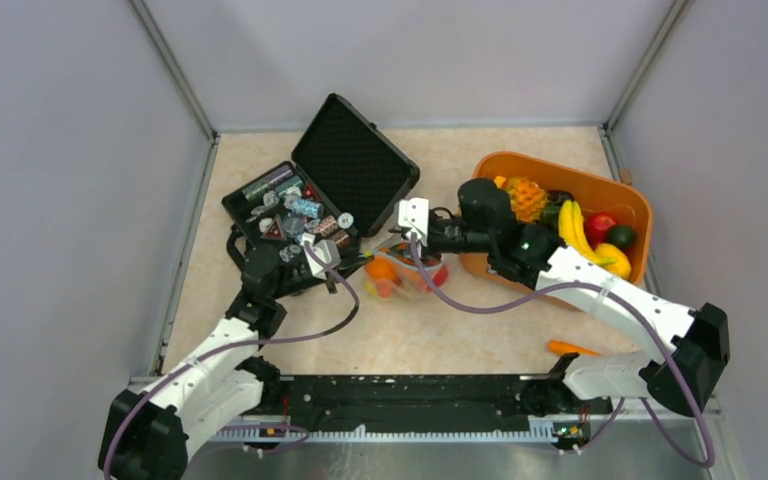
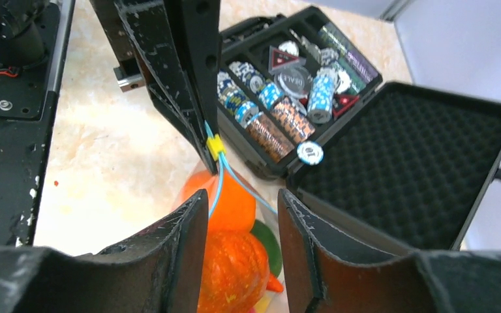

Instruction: Place the food in the zip-top bag and seal the zipper

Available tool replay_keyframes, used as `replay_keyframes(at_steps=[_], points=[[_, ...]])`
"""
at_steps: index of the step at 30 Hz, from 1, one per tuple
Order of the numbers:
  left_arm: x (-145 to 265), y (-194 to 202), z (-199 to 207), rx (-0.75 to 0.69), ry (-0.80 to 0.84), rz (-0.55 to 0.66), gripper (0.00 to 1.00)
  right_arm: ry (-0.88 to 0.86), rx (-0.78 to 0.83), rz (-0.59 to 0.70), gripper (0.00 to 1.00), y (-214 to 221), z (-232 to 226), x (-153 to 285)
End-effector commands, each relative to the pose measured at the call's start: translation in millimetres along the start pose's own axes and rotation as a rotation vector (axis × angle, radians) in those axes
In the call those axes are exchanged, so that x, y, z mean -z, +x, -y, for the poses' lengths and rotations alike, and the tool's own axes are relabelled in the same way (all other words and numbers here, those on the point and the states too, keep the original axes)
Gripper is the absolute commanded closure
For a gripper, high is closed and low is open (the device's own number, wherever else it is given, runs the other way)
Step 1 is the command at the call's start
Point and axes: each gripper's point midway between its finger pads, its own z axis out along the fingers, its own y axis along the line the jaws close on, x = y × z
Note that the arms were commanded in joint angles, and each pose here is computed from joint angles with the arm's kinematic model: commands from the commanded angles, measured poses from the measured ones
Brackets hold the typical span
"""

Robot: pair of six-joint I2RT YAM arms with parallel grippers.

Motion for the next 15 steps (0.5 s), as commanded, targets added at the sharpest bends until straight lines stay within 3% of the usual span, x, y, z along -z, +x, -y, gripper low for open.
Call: replay_keyframes(at_steps=[1, 15], points=[[-1, -23, -3, -0.052, 0.006, 0.043, 1.00, -0.036, 0.145, 0.126, 0.58, -36, -3, -10], [-2, -26, -1, -0.043, 0.029, 0.042, 1.00, -0.119, 0.172, 0.130, 0.65, -34, -17, -38]])
